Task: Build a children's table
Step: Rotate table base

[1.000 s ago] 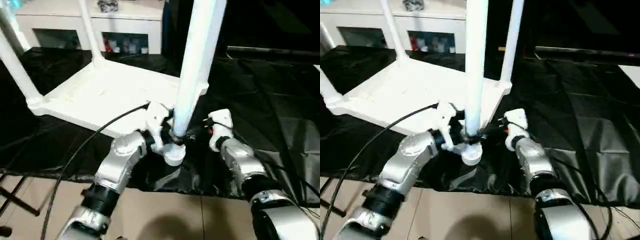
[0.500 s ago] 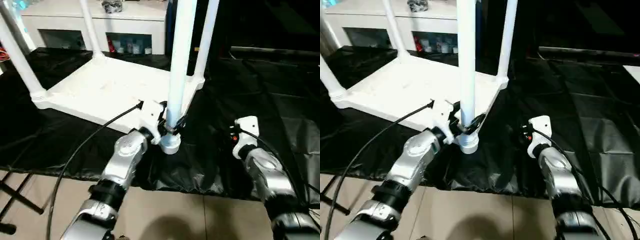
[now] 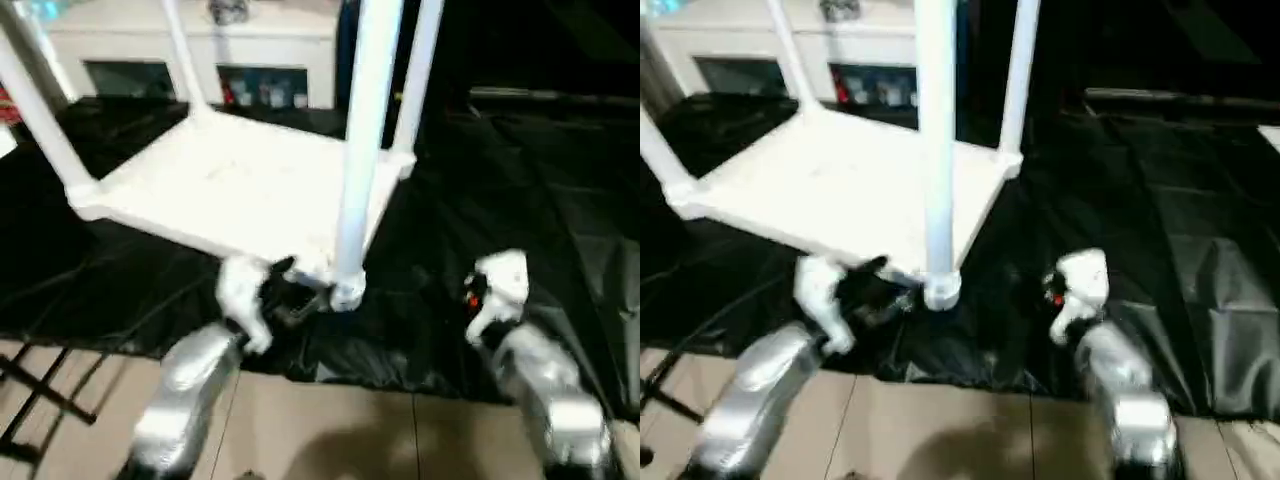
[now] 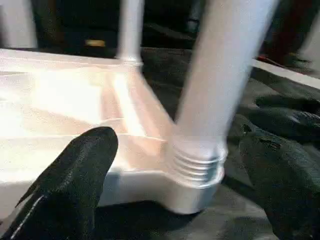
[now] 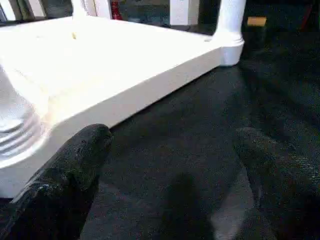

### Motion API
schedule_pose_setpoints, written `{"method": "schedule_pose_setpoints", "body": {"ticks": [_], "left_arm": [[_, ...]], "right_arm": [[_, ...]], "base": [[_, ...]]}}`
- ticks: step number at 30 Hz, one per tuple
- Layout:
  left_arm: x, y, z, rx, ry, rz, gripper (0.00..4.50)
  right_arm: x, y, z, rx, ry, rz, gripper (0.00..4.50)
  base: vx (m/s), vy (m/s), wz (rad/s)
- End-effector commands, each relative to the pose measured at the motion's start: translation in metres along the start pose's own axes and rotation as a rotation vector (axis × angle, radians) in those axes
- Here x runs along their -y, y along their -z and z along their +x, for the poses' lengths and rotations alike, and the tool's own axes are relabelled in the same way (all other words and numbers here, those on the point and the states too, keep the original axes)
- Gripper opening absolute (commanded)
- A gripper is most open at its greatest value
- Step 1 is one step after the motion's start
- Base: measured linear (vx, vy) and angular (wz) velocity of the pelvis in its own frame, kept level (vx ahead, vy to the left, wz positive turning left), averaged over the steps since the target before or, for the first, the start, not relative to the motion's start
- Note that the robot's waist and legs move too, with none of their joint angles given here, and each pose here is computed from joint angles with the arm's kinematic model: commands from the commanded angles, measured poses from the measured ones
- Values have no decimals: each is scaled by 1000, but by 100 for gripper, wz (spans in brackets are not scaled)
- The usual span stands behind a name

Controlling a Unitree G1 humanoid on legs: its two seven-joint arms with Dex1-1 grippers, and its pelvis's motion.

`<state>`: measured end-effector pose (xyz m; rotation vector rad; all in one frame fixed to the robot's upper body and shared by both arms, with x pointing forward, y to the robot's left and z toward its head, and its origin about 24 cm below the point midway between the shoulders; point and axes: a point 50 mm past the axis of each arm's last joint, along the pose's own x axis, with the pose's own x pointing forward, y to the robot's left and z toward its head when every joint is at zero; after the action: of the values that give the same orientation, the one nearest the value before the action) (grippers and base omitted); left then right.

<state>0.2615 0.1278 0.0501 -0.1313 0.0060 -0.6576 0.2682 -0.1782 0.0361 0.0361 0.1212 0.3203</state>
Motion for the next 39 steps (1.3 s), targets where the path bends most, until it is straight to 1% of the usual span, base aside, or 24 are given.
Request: {"method": "schedule_pose_setpoints", "body": {"ticks": [1, 2, 3, 4, 6, 8, 9, 10, 11, 12, 13, 14, 15, 16, 18, 21, 22, 23, 26, 28, 30, 31, 35, 39], "left_arm": [[-12, -22, -5, 52, -135, 46, 450], [-12, -22, -5, 52, -135, 46, 450], [-17, -26, -6, 34, -198, 63, 450], [-23, -30, -7, 4, -271, 111, 450], [-28, -28, -5, -49, -346, 92, 450], [-24, -27, -3, -42, -330, 42, 450], [-22, -22, -3, -59, -328, 23, 450], [-20, -20, -3, -62, -338, 21, 450], [-17, -19, -2, -73, -347, 43, 450], [-14, -18, -2, -95, -343, 62, 450], [-13, -18, -4, -104, -330, 94, 450], [-13, -17, -6, -113, -311, 79, 450], [-13, -16, -6, -113, -308, 61, 450], [-12, -16, -4, -115, -302, 62, 450], [-11, -16, -2, -115, -276, 99, 450], [-12, -15, -2, -118, -320, 88, 450], [-9, -18, 0, -88, -343, 7, 450], [-6, -20, 2, -84, -324, 6, 450], [0, -22, 4, -83, -272, 25, 450], [-2, -21, 3, -88, -273, 29, 450], [-6, -17, 3, -118, -277, 54, 450], [-6, -14, 2, -133, -278, 41, 450], [-5, -9, -3, -152, -298, 4, 450], [-2, -7, -11, -143, -290, 22, 450]], "right_arm": [[-1, -4, -3, -18, 74, 29, 446], [-1, -4, -3, -18, 74, 29, 446], [-3, -3, -3, -53, 92, 49, 446], [-6, -2, -4, -81, 110, 46, 446], [-5, -2, -7, -104, 108, 4, 446], [0, -2, -13, -120, 161, -9, 446], [3, 0, -17, -128, 182, -13, 446], [5, 1, -21, -134, 194, -14, 446], [8, 1, -26, -139, 206, -11, 446], [8, -1, -30, -127, 201, -4, 446], [4, -2, -34, -116, 192, 9, 446], [0, -1, -37, -102, 205, 35, 446], [-1, 0, -37, -98, 218, 47, 446], [-4, -1, -37, -90, 217, 52, 446], [-11, -5, -37, -40, 197, 39, 446], [-11, -11, -39, -16, 190, 39, 446], [-10, -19, -43, 18, 192, 70, 446], [-7, -21, -44, 14, 210, 69, 446], [-3, -21, -45, -4, 230, 79, 446], [-2, -19, -45, -6, 228, 62, 446], [-2, -15, -43, -20, 228, 49, 446], [-3, -9, -43, -57, 250, 46, 446], [-5, -3, -45, -99, 241, 43, 446], [-16, -7, -47, -8, 114, 80, 446]], "base": [[0, 0, 0], [0, 0, 0], [0, 0, 0], [0, 0, 0], [0, 0, 0], [0, 0, 0], [0, 0, 0], [0, 0, 0], [0, 0, 0], [0, 0, 0], [0, 0, 0], [0, 0, 0], [0, 0, 0], [0, 0, 0], [0, 0, 0], [0, 0, 0], [0, 0, 0], [0, 0, 0], [0, 0, 0], [0, 0, 0], [0, 0, 0], [0, 0, 0], [0, 0, 0], [0, 0, 0]]}}
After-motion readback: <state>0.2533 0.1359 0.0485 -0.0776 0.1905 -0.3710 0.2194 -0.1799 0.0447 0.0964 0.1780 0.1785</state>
